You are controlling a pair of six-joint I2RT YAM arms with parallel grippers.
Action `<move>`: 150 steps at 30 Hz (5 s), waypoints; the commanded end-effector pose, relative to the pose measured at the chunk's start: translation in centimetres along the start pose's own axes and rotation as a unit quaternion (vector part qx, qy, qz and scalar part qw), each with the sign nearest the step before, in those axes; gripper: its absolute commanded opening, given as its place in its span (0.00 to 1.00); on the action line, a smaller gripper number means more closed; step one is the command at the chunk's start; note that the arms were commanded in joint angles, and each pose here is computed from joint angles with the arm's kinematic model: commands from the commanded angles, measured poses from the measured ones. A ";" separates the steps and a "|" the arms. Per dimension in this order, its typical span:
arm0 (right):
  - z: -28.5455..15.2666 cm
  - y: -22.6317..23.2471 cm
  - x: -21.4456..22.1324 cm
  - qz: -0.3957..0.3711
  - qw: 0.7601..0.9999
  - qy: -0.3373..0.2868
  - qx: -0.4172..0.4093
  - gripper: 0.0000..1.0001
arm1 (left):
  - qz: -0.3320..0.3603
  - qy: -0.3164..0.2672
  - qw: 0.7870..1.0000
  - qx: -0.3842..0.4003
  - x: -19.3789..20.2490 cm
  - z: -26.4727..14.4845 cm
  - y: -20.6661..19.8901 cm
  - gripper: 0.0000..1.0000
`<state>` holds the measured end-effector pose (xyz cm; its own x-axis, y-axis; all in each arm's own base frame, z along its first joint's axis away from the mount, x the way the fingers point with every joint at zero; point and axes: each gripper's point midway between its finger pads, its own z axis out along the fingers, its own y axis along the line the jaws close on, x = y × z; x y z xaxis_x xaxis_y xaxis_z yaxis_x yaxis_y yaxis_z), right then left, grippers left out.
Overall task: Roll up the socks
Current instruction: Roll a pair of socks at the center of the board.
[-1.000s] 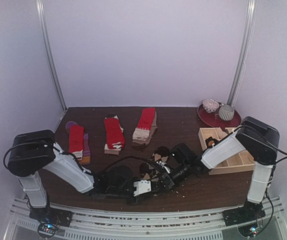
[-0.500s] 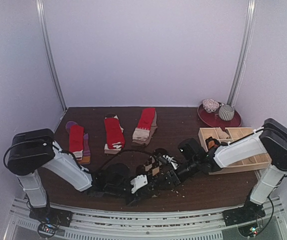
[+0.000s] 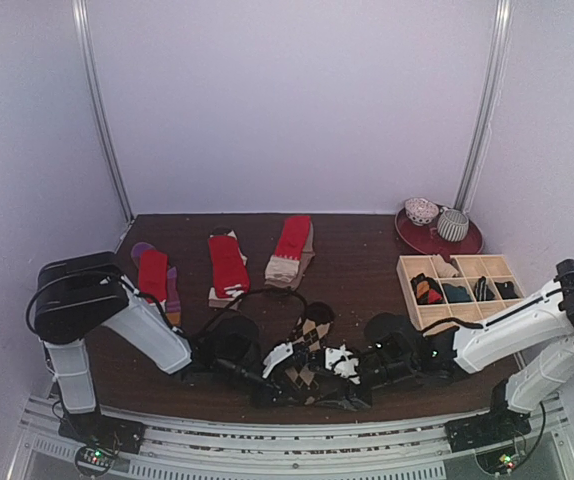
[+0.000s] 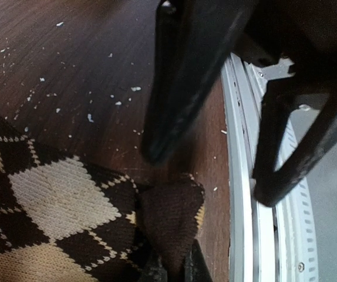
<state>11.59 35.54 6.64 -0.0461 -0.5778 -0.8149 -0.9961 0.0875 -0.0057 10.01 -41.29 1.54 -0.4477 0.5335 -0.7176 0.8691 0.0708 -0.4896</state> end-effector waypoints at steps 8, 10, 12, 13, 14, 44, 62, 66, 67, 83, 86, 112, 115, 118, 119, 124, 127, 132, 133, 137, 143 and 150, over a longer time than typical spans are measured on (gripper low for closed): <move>2.8 0.0 1.6 -0.032 0.999 0.031 -0.013 0.52 | -0.139 0.174 0.974 -0.040 11.7 -1.3 1.7 0.00; 2.9 -0.2 1.4 -0.021 0.999 0.026 -0.009 0.50 | -0.139 0.176 0.974 -0.041 11.9 -1.3 1.7 0.00; 3.2 -0.2 1.2 -0.011 1.000 0.025 -0.012 0.47 | -0.140 0.178 0.973 -0.042 12.0 -1.3 1.7 0.00; 3.3 -0.2 1.2 -0.005 1.000 0.027 -0.014 0.44 | -0.139 0.179 0.973 -0.042 12.1 -1.3 1.8 0.00; 3.5 -0.1 1.4 0.000 0.999 0.031 -0.017 0.41 | -0.139 0.179 0.973 -0.042 12.1 -1.3 1.8 0.00; 4.1 2.1 8.0 0.322 0.921 0.167 -0.142 0.15 | 0.241 -0.217 0.897 -0.300 -6.3 -17.3 -0.7 0.98; 2.3 1.3 8.4 0.443 0.843 0.232 -0.197 0.17 | 0.352 -0.071 0.927 -0.107 -2.4 -5.8 -3.0 0.65; 2.2 1.3 8.4 0.451 0.838 0.231 -0.202 0.17 | 0.355 -0.045 0.926 -0.121 -2.1 -4.1 -2.0 0.56; 2.1 1.3 8.4 0.452 0.837 0.232 -0.204 0.17 | 0.350 -0.037 0.927 -0.126 -1.9 -3.6 -1.6 0.54; 1.9 1.2 7.8 0.446 0.840 0.227 -0.208 0.17 | 0.303 0.040 0.940 -0.151 0.2 -0.2 1.7 0.07; 2.0 0.6 6.8 0.438 0.852 0.203 -0.203 0.18 | 0.284 0.043 0.947 -0.140 0.6 -0.3 1.2 0.00; -1.7 0.8 0.1 -0.037 0.998 -0.030 0.036 0.46 | -0.156 0.167 0.973 -0.023 10.1 -0.2 -0.2 0.00; -0.3 1.2 0.6 -0.041 0.999 -0.009 0.024 0.46 | -0.156 0.166 0.973 -0.025 10.0 -0.2 0.0 0.00; 0.4 1.6 0.9 -0.033 0.999 -0.003 0.014 0.45 | -0.157 0.165 0.973 -0.029 10.1 -0.3 0.2 0.00; 0.5 1.6 1.1 -0.028 1.000 -0.002 0.013 0.44 | -0.158 0.165 0.973 -0.029 10.1 -0.3 0.3 0.00; 0.8 1.6 2.7 0.001 1.000 0.017 0.018 0.40 | -0.160 0.167 0.972 -0.032 10.5 -0.6 0.5 0.00; 1.1 1.6 3.1 0.020 0.999 0.022 0.017 0.34 | -0.161 0.166 0.972 -0.035 10.5 -0.6 0.7 0.00; 2.3 1.9 4.7 0.065 0.996 0.063 0.003 0.21 | -0.149 0.149 0.976 -0.050 9.3 -0.3 1.3 0.13; 2.5 2.1 5.2 0.076 0.995 0.071 -0.004 0.20 | -0.143 0.142 0.978 -0.055 8.8 -0.4 1.4 0.16; 2.5 2.7 7.0 0.136 0.986 0.092 -0.018 0.18 | -0.091 0.103 0.987 -0.086 5.8 -1.1 1.9 0.17; 1.9 2.8 7.7 0.214 0.970 0.102 -0.054 0.17 | 0.034 0.011 0.993 -0.117 0.0 -3.9 0.8 0.80; 1.6 2.9 9.3 0.303 0.933 0.153 -0.121 0.17 | 0.262 -0.116 0.944 -0.164 -4.6 -8.7 -2.7 0.85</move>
<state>10.97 35.54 2.48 -0.4423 -0.5727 -0.6902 -0.8938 0.2177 0.3922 10.47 -36.74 6.52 -0.2777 0.4814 -0.8313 0.9606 0.1495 -0.2343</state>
